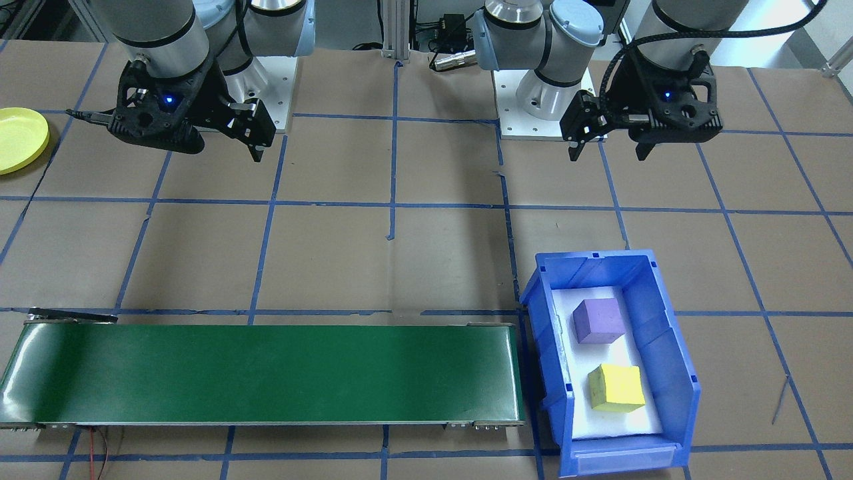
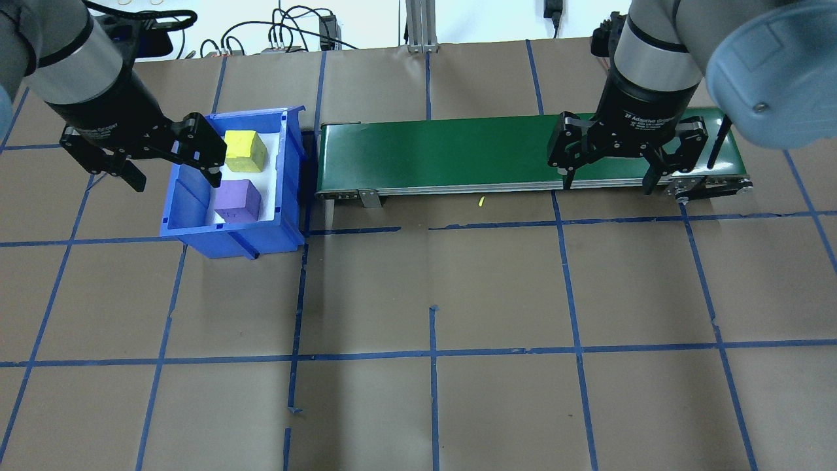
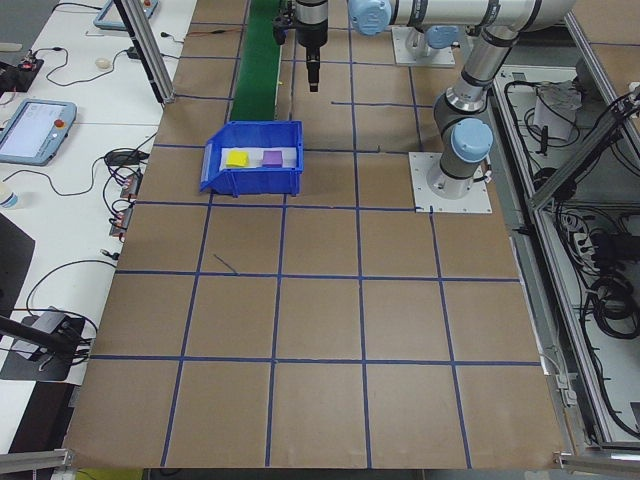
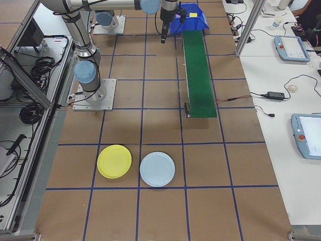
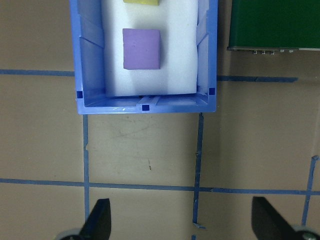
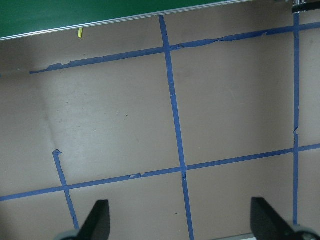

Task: Move block left to right into plate

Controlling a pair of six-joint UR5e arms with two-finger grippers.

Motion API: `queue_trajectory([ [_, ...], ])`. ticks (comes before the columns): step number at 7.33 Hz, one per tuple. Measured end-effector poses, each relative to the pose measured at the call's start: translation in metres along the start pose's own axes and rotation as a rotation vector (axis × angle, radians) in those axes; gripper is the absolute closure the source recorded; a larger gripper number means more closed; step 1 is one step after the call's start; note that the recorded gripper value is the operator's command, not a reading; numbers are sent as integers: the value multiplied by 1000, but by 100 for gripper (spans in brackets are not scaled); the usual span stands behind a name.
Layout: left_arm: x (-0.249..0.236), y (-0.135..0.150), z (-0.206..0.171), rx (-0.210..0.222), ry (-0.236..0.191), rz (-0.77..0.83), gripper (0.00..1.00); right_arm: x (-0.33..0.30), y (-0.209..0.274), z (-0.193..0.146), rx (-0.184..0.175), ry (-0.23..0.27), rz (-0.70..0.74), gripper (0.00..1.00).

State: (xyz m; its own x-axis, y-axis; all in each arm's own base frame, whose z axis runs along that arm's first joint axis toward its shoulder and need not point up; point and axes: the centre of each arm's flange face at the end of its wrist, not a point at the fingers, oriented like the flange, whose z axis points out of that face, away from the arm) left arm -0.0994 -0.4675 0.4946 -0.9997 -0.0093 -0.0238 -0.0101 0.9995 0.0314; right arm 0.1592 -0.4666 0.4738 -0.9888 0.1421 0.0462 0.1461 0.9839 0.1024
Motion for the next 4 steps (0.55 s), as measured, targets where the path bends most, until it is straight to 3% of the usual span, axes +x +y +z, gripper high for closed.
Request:
queue_trajectory([
  [4,17,-5,7,7,4,53,0,0,0,0,-1,0,0,0],
])
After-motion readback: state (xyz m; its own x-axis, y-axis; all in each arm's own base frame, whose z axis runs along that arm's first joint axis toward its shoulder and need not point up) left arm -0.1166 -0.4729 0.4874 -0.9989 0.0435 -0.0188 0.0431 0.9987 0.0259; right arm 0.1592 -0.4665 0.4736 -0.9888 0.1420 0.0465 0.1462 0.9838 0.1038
